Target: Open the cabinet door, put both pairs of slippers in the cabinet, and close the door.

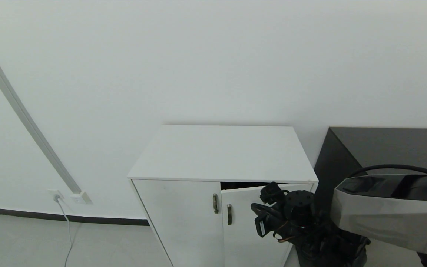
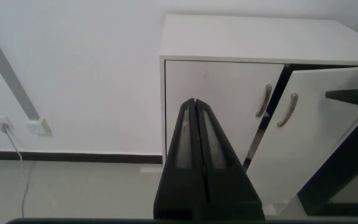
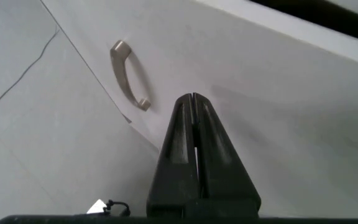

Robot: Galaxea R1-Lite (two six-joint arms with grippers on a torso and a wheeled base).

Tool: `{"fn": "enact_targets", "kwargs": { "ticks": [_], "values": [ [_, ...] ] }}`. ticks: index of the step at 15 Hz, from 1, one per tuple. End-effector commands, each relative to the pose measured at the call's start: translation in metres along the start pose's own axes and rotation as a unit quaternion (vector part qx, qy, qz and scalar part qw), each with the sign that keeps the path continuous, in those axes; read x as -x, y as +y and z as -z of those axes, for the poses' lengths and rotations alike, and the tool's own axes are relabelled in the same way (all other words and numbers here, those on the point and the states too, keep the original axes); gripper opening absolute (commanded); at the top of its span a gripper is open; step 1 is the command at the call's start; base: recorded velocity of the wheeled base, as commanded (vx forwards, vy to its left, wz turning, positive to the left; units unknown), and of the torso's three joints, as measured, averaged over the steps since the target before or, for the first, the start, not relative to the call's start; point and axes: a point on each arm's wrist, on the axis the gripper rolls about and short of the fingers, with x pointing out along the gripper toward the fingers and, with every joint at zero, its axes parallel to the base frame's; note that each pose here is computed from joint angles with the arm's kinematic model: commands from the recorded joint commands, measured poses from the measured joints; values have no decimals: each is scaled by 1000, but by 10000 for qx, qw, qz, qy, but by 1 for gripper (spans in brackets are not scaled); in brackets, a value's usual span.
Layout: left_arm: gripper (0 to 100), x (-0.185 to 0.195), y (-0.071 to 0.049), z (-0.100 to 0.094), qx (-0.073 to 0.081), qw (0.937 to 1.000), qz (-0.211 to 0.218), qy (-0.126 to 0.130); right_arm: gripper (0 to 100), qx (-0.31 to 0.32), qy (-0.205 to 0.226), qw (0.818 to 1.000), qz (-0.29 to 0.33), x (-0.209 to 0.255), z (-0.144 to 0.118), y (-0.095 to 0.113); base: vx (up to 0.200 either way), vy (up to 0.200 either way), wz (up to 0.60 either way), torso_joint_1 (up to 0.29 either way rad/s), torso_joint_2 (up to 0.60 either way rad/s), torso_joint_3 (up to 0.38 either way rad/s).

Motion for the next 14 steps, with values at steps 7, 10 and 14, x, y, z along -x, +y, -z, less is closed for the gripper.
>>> {"fn": "enact_targets", "kwargs": {
  "ticks": [7,10,14],
  "values": [
    [0,0,0,0,11,10000,-9,-3,0,-23,-59,10000,73,-27,-6,-6,0,0,0,0,0,0],
    [0,0,0,0,11,10000,-1,-2,0,-42,-82,9999,140,-35,-10,-12,0,0,0,0,0,0],
    [0,0,0,0,4,10000,-1,-2,0,-39,-120,9998,155,-36,-12,-13,0,0,0,0,0,0]
  ]
}}
